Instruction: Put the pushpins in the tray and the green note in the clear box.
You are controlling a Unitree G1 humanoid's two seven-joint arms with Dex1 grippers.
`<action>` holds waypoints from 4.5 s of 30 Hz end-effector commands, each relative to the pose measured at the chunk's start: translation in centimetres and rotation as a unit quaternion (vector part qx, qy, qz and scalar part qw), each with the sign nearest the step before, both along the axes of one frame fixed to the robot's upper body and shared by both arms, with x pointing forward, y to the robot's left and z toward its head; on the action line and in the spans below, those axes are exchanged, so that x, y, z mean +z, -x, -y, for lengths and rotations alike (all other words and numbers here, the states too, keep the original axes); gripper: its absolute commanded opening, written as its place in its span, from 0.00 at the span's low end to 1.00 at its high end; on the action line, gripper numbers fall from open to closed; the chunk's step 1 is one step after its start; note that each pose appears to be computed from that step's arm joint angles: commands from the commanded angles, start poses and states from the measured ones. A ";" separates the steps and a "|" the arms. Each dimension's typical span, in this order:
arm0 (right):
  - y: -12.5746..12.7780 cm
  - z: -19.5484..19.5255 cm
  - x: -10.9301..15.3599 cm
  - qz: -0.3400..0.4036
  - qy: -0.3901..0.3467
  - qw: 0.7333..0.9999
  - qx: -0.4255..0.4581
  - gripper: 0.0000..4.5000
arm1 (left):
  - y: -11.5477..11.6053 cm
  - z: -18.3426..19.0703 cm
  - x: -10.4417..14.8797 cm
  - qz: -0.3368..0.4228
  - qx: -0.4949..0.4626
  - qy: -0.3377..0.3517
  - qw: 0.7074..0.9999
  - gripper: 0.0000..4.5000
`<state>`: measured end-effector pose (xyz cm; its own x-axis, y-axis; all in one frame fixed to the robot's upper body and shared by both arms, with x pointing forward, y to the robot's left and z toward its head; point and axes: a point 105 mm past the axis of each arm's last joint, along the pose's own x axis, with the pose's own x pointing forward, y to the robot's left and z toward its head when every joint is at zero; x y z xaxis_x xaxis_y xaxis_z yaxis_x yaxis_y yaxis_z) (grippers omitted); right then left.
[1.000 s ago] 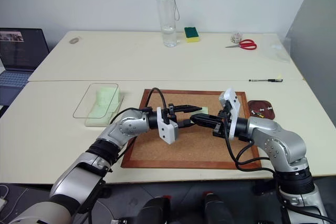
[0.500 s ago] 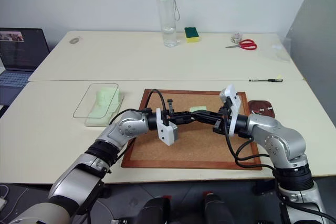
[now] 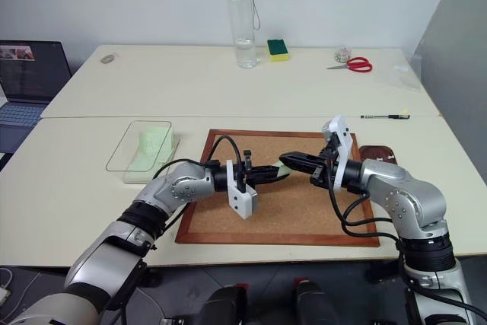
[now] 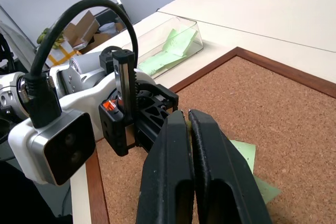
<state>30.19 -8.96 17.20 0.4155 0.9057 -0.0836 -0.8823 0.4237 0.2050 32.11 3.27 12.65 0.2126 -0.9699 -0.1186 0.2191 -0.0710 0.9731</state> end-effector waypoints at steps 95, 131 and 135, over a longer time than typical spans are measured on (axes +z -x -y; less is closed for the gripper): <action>-1.5 7.7 -0.4 0.189 0.077 0.943 -0.261 1.00 | -1.3 -0.1 3.8 -0.432 0.170 0.269 0.844 0.00; 0.3 0.0 2.0 0.189 -0.017 0.974 -0.122 1.00 | -1.6 -21.1 4.8 -0.182 0.600 0.565 0.536 0.75; -0.1 0.8 1.6 0.184 -0.005 0.970 -0.160 1.00 | -2.4 -18.2 4.6 -0.230 0.557 0.542 0.586 0.95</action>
